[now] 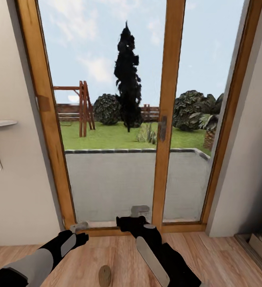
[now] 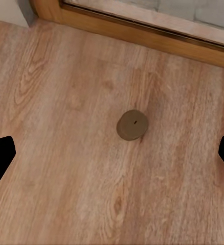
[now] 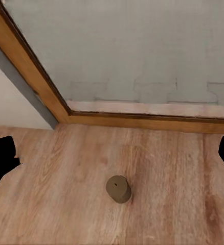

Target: Place each of the two pumpkins and all three candles from the living room inside a cabinet in the living room (use any cabinet), then make sure every cabinet is closed, and position the cauldron so it is next to a table in the living room.

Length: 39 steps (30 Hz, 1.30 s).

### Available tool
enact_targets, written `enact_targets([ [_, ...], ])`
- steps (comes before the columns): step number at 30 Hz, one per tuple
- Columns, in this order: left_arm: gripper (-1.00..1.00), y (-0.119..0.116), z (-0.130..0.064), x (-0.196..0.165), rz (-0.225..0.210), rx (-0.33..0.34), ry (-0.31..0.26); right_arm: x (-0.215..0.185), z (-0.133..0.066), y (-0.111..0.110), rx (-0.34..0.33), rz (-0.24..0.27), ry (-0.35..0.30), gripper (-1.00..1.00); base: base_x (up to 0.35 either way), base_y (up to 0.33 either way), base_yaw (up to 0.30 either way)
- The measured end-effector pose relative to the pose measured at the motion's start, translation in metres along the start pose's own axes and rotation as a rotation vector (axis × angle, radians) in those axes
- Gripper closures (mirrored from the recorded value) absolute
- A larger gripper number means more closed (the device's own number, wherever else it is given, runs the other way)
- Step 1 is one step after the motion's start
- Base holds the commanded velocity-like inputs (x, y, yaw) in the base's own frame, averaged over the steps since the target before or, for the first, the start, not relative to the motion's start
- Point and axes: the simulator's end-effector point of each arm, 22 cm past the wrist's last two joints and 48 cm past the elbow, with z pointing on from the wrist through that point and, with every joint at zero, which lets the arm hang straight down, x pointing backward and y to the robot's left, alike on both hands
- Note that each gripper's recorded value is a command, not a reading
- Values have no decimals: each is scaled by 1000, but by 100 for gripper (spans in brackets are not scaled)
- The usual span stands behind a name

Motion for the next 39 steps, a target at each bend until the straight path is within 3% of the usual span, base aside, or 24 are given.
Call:
enact_targets([
  [3,-100,0,0,1,4,-1,2,-8,-43,13,2,14,-37,-100,273,3,0],
  [7,-100,-1,0,1,11,-2,3,-4,-60,9,23,24,-40,-100,267,1,0],
  [14,-100,-2,0,4,18,0,15,0,-64,-9,55,22,-36,-100,270,0,0],
  [21,-100,-6,-1,23,33,10,96,0,-64,-18,70,32,-34,-100,154,0,0],
  [27,-100,-27,-4,40,45,97,170,0,-63,-20,74,33,-30,-100,20,0,0],
  [39,-100,-30,5,50,49,110,180,11,-58,-22,73,31,-28,-100,1,0,0],
])
